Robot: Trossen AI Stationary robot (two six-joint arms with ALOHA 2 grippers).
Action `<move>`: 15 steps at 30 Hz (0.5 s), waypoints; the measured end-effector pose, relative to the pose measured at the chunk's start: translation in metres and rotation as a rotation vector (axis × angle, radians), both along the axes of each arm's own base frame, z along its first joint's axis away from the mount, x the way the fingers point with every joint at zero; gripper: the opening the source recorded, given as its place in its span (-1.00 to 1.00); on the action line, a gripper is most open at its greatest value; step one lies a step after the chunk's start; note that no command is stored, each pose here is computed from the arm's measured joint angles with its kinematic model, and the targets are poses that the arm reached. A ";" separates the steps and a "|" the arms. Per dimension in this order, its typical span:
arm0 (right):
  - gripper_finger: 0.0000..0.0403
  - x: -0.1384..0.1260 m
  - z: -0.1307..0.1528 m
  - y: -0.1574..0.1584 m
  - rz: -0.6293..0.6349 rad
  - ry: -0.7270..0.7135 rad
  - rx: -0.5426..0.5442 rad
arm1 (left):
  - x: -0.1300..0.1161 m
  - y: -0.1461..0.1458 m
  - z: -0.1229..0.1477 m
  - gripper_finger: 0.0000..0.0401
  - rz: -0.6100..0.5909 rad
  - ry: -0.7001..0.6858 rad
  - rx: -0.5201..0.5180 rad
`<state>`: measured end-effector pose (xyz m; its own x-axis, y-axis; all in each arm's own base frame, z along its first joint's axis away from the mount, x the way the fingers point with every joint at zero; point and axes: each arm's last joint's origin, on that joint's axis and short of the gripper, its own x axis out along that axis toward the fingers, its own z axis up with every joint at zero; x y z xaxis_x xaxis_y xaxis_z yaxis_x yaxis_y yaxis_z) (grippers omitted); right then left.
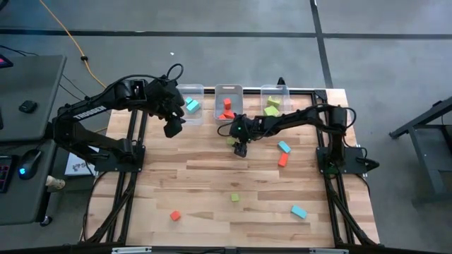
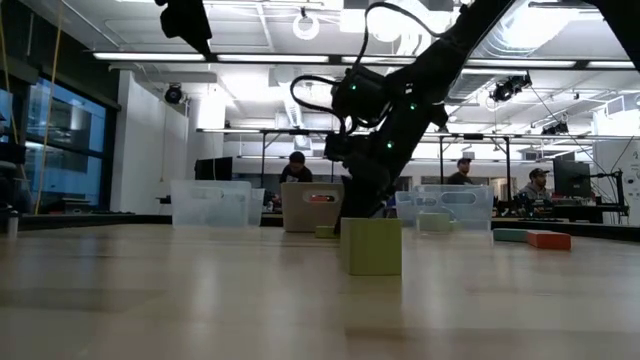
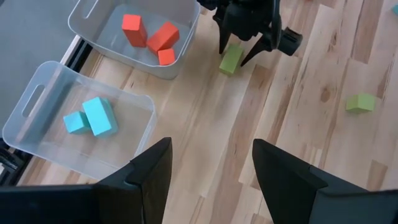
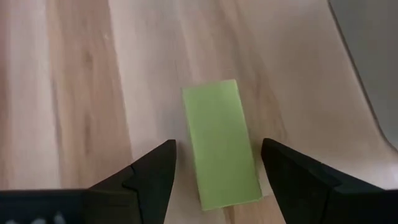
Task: Sort & place blocks by color
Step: Put the small green rectangular block into the right transparent bin
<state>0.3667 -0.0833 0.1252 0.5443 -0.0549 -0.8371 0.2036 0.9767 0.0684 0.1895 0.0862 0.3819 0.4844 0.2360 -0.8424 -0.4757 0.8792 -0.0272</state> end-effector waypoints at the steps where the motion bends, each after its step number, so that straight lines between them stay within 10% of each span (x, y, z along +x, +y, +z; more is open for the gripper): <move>1: 0.15 0.000 0.000 0.000 -0.002 0.003 -0.002 | 0.000 0.000 0.000 0.00 0.000 0.000 0.000; 15: -0.31 -0.001 -0.001 0.000 -0.033 0.013 0.022 | 0.000 0.000 0.000 0.00 -0.023 0.003 0.014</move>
<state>0.3656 -0.0834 0.1246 0.5314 -0.0542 -0.8454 0.2372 0.9676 0.0870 0.1899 0.0863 0.3821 0.4876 0.2373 -0.8402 -0.4558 0.8900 -0.0132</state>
